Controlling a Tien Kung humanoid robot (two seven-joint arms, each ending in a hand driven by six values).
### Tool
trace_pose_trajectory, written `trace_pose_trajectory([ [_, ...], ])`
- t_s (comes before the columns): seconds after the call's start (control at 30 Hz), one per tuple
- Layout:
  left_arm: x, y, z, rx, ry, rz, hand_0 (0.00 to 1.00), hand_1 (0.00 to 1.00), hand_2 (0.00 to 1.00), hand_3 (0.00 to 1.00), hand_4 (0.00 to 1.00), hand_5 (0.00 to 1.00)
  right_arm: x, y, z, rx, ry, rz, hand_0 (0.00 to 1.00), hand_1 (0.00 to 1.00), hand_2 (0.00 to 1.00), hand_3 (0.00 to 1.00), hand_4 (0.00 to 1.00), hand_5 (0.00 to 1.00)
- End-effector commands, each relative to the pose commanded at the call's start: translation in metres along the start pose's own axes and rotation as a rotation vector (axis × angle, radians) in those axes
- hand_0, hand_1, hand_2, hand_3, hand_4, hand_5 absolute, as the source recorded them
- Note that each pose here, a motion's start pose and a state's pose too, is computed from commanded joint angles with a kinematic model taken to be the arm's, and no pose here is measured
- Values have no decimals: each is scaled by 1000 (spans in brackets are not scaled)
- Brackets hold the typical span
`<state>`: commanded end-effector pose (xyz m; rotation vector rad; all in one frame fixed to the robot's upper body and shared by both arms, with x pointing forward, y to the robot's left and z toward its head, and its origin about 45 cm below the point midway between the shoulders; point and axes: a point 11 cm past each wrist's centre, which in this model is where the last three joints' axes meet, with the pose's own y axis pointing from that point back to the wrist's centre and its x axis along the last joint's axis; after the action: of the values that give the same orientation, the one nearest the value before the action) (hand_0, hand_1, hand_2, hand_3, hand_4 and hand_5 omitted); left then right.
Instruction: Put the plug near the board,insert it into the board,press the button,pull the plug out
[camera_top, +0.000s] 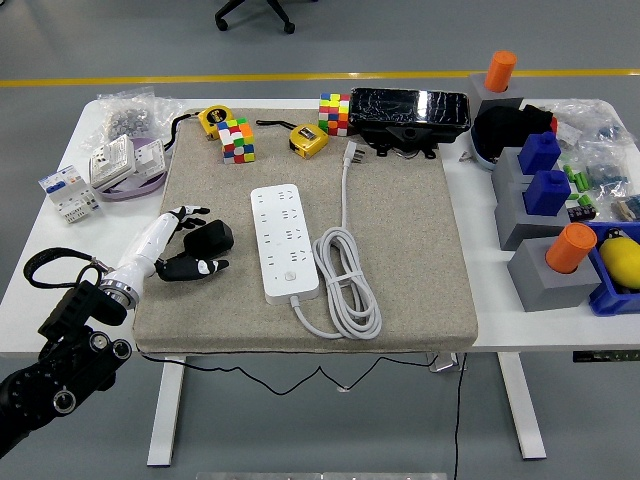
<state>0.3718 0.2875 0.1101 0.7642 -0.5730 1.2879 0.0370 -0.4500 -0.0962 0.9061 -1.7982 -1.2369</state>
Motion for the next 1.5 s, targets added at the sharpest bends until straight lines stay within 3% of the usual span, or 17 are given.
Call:
trace_pose_trajectory([
  [0.07,0,-1,1,-2,5,4,716,712,641,652,826,126,0,0,0,0,0,0,547,652,671,574,912,433],
  [0.1,0,-2,2,-2,6,4,684,680,593,603,768,144,0,0,0,0,-1,1,547,652,671,572,910,430],
  [0.27,-1,-4,2,6,8,3,684,680,593,603,768,144,1,0,0,-1,-1,1,547,652,671,572,910,430],
  [0.3,-1,-5,2,10,9,3,634,624,553,580,721,165,1,0,1,-2,-1,1,548,652,671,573,911,431],
  [0.47,-1,-8,2,23,14,6,634,624,553,580,721,165,0,0,0,-1,1,0,548,652,671,573,911,431],
  [0.5,-1,-8,2,25,14,6,548,463,474,522,570,130,0,0,0,0,1,0,548,652,671,572,911,431],
  [0.67,1,-9,4,20,26,16,548,463,474,522,570,130,0,0,0,1,2,0,548,652,671,572,911,431],
  [0.7,1,-9,5,20,27,15,428,359,408,507,448,67,1,0,0,0,1,0,548,652,671,572,911,432],
  [0.97,4,-13,20,-45,55,-4,437,357,398,503,444,63,1,0,-1,1,0,2,547,652,671,571,911,432],
  [1.5,-17,-17,45,-125,44,-51,443,357,395,502,453,79,0,0,0,1,3,-1,548,652,671,572,912,432],
])
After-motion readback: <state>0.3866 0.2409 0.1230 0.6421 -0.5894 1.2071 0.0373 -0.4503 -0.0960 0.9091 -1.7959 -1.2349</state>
